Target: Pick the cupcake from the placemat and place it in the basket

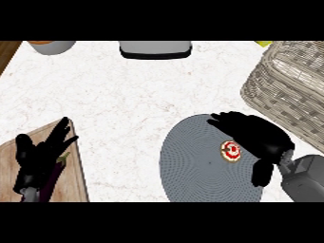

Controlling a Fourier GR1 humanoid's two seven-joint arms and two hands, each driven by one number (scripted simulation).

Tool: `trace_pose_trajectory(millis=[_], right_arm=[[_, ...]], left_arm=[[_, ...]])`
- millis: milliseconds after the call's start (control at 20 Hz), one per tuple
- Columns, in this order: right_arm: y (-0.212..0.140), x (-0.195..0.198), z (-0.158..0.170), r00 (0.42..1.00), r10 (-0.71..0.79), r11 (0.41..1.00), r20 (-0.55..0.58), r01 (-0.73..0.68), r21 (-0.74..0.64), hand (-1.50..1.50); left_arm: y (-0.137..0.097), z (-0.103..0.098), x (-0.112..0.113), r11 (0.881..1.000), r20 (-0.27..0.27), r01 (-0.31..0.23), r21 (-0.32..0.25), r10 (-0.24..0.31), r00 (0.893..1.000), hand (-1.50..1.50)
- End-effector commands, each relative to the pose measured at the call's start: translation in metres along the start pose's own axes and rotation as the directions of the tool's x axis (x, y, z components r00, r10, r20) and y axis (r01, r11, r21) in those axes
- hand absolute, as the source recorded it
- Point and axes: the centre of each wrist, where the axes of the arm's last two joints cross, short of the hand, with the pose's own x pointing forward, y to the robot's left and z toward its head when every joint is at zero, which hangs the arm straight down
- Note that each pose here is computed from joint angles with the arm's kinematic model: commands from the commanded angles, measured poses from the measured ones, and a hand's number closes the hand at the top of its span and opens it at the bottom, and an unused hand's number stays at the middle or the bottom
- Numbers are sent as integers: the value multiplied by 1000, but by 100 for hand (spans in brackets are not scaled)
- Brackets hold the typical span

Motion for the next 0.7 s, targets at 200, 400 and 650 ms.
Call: trace_pose_trajectory(millis=[200,400,650], right_arm=[[12,-9,-23,1000,10,999,-29,-8,48,-150],[33,0,-11,1000,18,999,-2,-18,35,-150],[21,-7,-24,1000,-3,1000,-12,3,25,-150]], left_arm=[[-3,5,-36,1000,-165,-5,5,6,986,0],[-15,18,-50,1000,-176,-21,12,23,984,0],[-7,15,-36,1000,-170,6,7,-5,986,0]])
